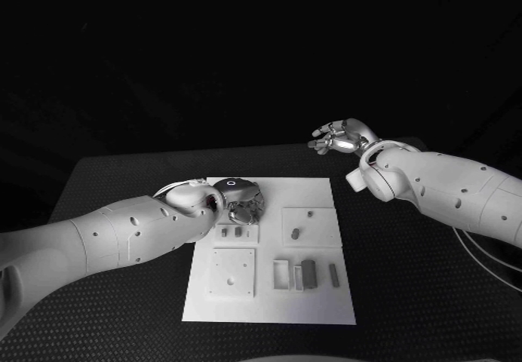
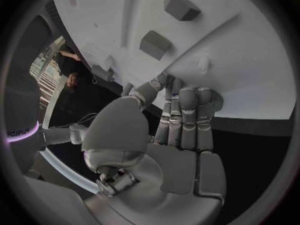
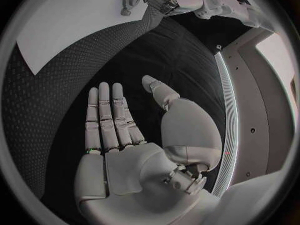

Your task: Assemble the parts on the task board

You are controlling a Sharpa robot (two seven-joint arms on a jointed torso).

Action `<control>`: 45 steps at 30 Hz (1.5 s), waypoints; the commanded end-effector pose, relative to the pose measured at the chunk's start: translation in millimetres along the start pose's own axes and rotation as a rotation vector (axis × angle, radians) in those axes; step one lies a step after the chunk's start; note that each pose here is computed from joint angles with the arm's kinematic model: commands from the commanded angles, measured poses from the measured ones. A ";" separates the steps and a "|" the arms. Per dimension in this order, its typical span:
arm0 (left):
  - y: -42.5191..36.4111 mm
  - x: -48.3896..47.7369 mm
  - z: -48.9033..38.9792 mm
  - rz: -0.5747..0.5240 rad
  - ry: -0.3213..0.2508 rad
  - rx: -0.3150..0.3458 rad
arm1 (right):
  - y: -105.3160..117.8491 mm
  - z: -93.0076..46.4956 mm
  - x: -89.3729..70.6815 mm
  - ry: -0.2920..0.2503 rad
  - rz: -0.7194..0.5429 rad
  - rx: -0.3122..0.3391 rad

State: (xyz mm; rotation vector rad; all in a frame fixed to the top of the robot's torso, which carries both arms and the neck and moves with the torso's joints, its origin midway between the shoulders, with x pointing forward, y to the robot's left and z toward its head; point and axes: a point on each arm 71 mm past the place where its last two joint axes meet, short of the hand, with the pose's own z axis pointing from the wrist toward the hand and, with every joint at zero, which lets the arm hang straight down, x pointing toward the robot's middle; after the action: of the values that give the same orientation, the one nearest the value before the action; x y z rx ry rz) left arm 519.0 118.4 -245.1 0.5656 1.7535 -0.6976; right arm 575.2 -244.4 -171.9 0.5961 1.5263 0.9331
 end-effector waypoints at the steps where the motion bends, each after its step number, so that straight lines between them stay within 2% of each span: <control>1: -2.1 10.3 0.0 0.016 0.064 0.013 | 1.3 0.0 1.5 0.013 0.002 -0.013; 15: -0.5 17.6 -0.6 0.038 0.063 0.009 | 1.1 -0.4 1.0 0.012 0.002 -0.013; 26: -1.8 14.2 -4.7 0.001 -0.022 0.025 | 1.6 0.2 1.7 0.012 0.002 -0.014; 31: -1.0 9.2 -9.2 -0.059 -0.081 0.026 | 1.0 0.0 0.8 0.010 0.002 -0.013; 34: -0.1 3.3 -13.2 -0.097 -0.125 0.027 | 0.5 -0.3 0.0 0.009 0.001 -0.012; 35: 0.4 -1.3 -12.7 -0.111 -0.142 0.025 | 0.3 -0.4 -0.3 0.008 0.001 -0.011; 45: 4.1 -13.1 -20.8 -0.192 -0.171 0.013 | -0.5 -1.0 -1.6 0.006 0.000 -0.010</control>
State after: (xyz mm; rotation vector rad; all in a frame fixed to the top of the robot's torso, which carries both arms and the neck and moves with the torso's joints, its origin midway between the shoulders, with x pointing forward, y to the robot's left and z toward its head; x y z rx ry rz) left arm 512.0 136.8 -231.1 0.3860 1.6628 -0.8193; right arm 575.1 -247.3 -171.8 0.5984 1.5244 0.9292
